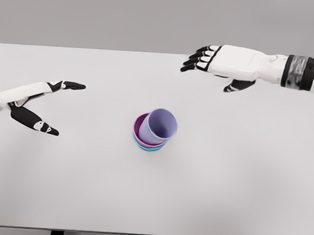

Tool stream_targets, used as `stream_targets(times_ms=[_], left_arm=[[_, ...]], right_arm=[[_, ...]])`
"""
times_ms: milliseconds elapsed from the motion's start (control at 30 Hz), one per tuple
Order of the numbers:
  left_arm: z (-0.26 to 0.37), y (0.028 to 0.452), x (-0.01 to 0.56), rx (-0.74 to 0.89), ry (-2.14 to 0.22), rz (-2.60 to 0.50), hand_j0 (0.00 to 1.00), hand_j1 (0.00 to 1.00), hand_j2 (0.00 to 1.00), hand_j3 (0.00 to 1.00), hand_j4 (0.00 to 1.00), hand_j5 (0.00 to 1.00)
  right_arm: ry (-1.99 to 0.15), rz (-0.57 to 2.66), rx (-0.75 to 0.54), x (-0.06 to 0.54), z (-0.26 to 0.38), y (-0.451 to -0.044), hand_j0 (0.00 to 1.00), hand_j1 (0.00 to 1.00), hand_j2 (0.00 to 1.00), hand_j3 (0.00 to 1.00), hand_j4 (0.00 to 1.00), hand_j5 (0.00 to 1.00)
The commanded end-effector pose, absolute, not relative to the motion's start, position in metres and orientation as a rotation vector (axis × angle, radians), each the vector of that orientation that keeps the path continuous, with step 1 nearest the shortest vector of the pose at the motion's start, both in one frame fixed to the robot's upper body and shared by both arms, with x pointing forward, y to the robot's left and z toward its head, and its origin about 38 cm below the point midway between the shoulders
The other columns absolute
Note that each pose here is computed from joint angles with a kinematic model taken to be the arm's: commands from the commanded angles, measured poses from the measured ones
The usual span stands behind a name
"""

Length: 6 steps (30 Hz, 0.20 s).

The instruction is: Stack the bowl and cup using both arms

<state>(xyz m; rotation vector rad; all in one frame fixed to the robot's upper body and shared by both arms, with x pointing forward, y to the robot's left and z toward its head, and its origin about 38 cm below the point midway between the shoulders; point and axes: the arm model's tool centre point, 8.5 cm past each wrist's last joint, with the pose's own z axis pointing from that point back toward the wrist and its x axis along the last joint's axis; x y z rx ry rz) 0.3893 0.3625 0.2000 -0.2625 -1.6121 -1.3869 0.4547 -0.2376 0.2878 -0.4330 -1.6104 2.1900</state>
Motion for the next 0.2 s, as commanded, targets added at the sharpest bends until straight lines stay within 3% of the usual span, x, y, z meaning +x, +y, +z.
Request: stream_targets(times_ms=[0,167], left_arm=[[0.2001,0.3651,0.3896,-0.257,-1.608,-1.382,1.0,1.0,1.0,1.0,1.0,1.0],[0.1987,0.3659,0.3891,-0.253,-1.6,-1.387,1.0,1.0,1.0,1.0,1.0,1.0]], right_arm=[[-1.556,2.118,-0.477,0.4658,0.2886,-0.2682,1.0,1.0,1.0,1.0,1.0,1.0],[-1.545,2.12,-0.46,0.4651,0.2824,-0.268,1.0,1.0,1.0,1.0,1.0,1.0]])
